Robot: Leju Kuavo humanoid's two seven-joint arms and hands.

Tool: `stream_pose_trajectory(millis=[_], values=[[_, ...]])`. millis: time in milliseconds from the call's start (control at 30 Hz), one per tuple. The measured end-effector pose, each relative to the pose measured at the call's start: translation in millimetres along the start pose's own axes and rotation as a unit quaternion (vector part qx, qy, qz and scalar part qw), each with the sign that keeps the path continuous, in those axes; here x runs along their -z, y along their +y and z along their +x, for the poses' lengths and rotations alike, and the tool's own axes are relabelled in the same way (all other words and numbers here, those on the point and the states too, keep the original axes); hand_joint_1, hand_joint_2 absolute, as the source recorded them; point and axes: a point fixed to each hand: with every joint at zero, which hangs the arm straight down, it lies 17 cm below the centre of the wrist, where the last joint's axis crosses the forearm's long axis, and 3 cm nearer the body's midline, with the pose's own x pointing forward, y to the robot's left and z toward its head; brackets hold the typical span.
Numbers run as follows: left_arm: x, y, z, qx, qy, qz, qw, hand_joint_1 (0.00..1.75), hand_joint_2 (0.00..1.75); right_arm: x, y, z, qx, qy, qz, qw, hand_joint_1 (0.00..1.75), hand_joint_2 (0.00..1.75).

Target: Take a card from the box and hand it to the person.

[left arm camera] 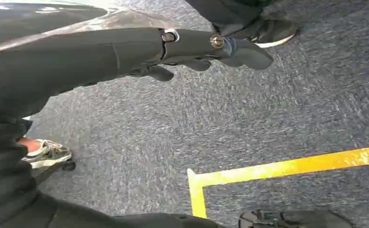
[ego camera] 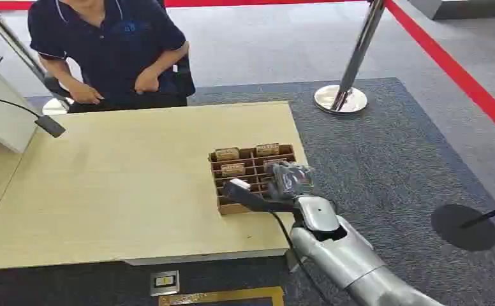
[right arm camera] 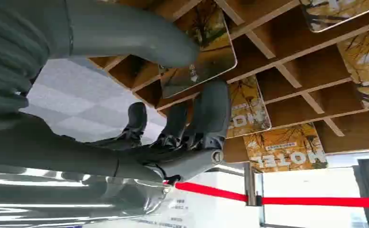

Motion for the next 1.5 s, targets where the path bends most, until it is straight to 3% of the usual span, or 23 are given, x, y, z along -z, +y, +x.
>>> stream_pose_trajectory(millis=[33, 100, 200, 467, 667, 1033, 1500], values=[[0.0, 0.0, 0.0, 0.0, 0.0, 0.0, 1.0, 0.0, 1.75, -0.6, 0.4, 0.2, 0.0, 0.0, 0.0, 1.0, 1.05, 1.75], [0.1, 0.1, 0.1, 0.0, 0.0, 0.0, 1.0, 0.0, 1.75, -2.6, 3.2, 0.8, 0.001, 0.0, 0.003, 1.0, 1.27, 1.75], [0.0, 0.0, 0.0, 0.0, 0.0, 0.0, 1.0, 0.0, 1.75, -6.1, 8.0, 1.4, 0.003, 0.0, 0.008, 1.0, 1.43, 1.75], [0.1, 0.1, 0.0, 0.0, 0.0, 0.0, 1.0, 0.0, 1.75, -7.2, 8.4, 4.5, 0.005, -0.002, 0.011, 1.0, 1.48, 1.75], [0.1, 0.4, -0.6, -0.001, 0.002, 0.001, 1.0, 0.0, 1.75, -6.9, 8.3, 7.4, 0.007, -0.005, 0.013, 1.0, 1.75, 1.75], [0.1, 0.4, -0.3, 0.0, 0.001, 0.001, 1.0, 0.0, 1.75, -6.2, -1.5, 17.8, 0.019, -0.026, 0.001, 0.999, 1.75, 1.75], [0.2, 1.3, -1.1, -0.004, 0.004, 0.003, 1.0, 0.0, 1.75, -5.5, -50.9, 42.7, 0.053, -0.073, -0.051, 0.995, 1.75, 1.75]])
